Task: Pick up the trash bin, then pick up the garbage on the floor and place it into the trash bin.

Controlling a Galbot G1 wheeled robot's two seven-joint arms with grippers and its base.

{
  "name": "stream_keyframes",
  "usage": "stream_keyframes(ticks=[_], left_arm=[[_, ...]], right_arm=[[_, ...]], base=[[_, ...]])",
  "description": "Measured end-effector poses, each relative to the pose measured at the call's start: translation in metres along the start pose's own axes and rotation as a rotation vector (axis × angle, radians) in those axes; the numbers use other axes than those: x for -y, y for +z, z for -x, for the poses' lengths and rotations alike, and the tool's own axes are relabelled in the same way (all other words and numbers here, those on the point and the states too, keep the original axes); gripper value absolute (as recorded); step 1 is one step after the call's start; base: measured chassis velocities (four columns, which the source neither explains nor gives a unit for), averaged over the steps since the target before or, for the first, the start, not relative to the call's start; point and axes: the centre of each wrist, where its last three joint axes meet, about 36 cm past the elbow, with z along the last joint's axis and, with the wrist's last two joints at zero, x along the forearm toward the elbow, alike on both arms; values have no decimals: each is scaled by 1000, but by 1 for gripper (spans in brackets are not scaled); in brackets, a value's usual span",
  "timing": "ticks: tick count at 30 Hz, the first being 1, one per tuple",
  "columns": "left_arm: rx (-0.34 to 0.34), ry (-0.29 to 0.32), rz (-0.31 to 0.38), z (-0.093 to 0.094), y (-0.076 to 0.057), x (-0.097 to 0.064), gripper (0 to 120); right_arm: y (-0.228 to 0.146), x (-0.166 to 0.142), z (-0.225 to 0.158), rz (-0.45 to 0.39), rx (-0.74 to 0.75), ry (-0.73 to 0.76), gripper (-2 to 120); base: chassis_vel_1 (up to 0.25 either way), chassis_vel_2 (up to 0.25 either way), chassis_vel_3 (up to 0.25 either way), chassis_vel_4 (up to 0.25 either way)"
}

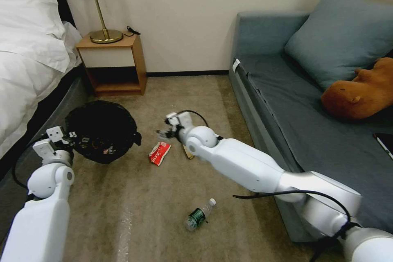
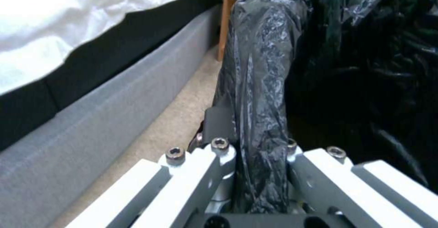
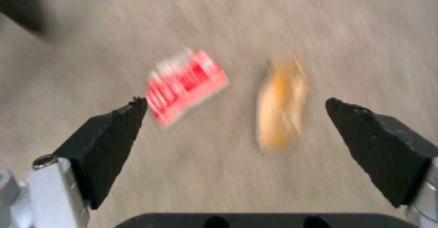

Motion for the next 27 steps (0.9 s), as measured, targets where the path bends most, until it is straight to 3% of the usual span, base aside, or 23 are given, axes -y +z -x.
stream_keyframes(ticks=[6, 13, 20, 27], left_arm=[[-9, -5, 16, 4, -5, -4, 3], [-33, 3, 34, 4, -1, 2, 3], [-54, 11, 53, -1, 6, 4, 3], [-63, 19, 60, -4, 9, 8, 3]], right_arm=[[23, 19, -18, 52, -220, 78, 100], [34, 9, -32, 124, -358, 123, 100], [58, -29, -49, 147, -531, 155, 100], [75, -74, -51, 238, -615, 140, 100]], base=[[0, 0, 0, 0], [0, 0, 0, 0], [0, 0, 0, 0], [0, 0, 0, 0]])
